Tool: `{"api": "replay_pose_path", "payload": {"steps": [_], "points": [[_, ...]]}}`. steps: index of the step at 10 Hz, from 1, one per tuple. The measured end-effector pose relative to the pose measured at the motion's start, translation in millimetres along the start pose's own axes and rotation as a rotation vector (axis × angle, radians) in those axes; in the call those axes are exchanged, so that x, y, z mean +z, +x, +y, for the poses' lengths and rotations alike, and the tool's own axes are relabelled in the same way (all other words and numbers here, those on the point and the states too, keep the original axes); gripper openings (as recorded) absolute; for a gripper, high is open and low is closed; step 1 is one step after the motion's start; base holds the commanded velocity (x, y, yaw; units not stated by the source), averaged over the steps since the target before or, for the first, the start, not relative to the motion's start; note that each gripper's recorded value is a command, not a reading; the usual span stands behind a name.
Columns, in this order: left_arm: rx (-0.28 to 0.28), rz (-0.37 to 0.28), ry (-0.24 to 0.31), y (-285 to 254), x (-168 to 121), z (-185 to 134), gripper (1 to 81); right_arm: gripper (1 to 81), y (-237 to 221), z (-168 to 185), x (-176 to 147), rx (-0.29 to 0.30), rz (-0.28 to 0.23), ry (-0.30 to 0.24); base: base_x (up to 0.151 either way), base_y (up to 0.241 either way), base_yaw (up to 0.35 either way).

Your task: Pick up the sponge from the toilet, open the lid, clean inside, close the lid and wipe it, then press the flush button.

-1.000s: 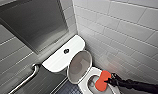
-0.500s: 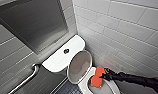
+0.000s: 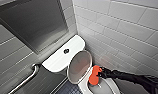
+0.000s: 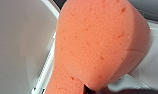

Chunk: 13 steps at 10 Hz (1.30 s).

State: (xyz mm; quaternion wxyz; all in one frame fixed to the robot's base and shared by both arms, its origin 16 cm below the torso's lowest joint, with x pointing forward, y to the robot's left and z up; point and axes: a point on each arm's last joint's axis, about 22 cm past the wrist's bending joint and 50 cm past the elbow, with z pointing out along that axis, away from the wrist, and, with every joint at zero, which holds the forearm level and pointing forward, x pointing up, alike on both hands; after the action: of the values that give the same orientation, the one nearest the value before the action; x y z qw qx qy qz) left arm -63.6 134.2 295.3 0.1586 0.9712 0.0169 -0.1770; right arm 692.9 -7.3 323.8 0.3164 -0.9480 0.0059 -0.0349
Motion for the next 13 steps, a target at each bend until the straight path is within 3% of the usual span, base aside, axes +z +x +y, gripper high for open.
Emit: {"api": "replay_pose_path", "payload": {"steps": [4,8,10,13], "points": [[0.0,-0.003,0.0,-1,0,0,81.1,1.0,7,27,27,0.048,0.038,-0.126,0.0,0.0,0.0],[0.0,-0.008,0.0,-2,0,0,81.1,1.0,8,40,32,0.07,0.067,-0.168,0.0,0.0,0.0],[0.0,-0.008,0.0,-2,0,0,81.1,1.0,9,45,25,0.08,0.075,-0.14,0.0,0.0,0.0],[0.0,-0.008,0.001,-2,0,0,81.1,1.0,11,49,-2,0.08,0.092,-0.051,0.0,0.0,0.0]]}}
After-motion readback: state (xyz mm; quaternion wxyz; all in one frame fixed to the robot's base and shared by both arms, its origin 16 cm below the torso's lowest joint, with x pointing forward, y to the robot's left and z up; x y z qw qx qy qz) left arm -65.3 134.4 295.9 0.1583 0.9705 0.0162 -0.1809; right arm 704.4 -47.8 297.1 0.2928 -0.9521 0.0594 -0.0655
